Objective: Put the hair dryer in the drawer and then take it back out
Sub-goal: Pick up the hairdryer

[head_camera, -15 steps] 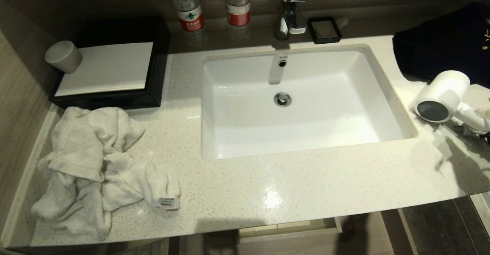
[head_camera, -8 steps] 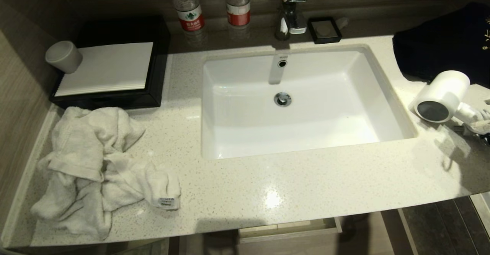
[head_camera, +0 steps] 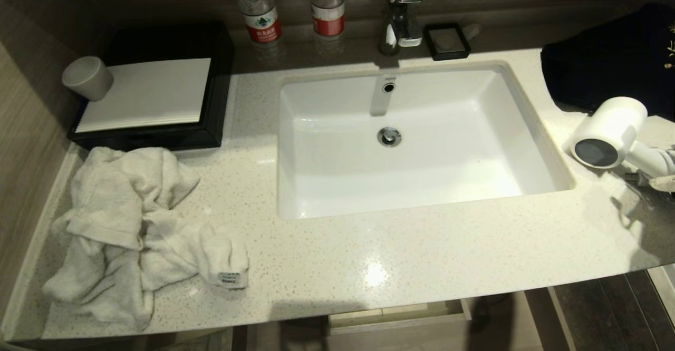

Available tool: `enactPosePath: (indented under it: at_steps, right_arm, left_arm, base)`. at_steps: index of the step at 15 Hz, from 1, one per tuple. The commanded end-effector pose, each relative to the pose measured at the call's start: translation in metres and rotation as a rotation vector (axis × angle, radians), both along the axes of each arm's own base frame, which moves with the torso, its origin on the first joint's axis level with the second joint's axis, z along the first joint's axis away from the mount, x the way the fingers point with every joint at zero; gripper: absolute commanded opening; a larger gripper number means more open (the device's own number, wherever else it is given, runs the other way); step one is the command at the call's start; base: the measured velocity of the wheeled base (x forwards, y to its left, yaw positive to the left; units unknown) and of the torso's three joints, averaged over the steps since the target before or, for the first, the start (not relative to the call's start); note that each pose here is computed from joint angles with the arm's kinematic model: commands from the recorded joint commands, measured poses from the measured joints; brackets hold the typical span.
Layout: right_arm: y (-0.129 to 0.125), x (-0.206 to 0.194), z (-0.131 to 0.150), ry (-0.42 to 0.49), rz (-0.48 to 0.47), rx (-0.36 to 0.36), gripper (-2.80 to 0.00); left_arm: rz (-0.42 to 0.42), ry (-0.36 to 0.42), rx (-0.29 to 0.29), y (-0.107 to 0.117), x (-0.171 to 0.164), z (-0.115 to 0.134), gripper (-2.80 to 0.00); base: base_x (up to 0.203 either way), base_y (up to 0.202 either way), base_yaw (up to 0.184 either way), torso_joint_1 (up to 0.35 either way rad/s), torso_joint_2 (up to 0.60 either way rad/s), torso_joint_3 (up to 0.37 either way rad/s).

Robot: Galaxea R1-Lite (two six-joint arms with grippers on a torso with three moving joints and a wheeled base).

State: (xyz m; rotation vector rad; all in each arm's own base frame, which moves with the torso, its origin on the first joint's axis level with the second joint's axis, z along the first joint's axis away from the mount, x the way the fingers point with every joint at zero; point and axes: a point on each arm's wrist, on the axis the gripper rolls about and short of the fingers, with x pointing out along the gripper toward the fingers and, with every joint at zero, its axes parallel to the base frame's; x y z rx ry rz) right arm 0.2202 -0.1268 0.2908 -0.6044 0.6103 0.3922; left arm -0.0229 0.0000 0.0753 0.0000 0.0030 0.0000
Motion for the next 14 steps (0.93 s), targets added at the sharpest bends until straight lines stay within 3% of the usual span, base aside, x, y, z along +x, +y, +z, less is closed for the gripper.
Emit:
enactPosePath:
  at_steps: [1, 14]
  right_arm:
    - [-0.005, 0.008, -0.004, 0.015, 0.016, -0.008, 0.00]
    - [-0.027, 0.059, -0.029, 0.054, 0.066, 0.022, 0.00]
  left_arm:
    - [0.000, -0.001, 0.000, 0.000, 0.000, 0.000, -2.80]
    - [0.000, 0.000, -0.002, 0.000, 0.000, 0.000, -2.80]
  base:
    - [0.000, 0.000, 0.000, 0.000, 0.00, 0.000]
    - [0.000, 0.000, 0.000, 0.000, 0.00, 0.000]
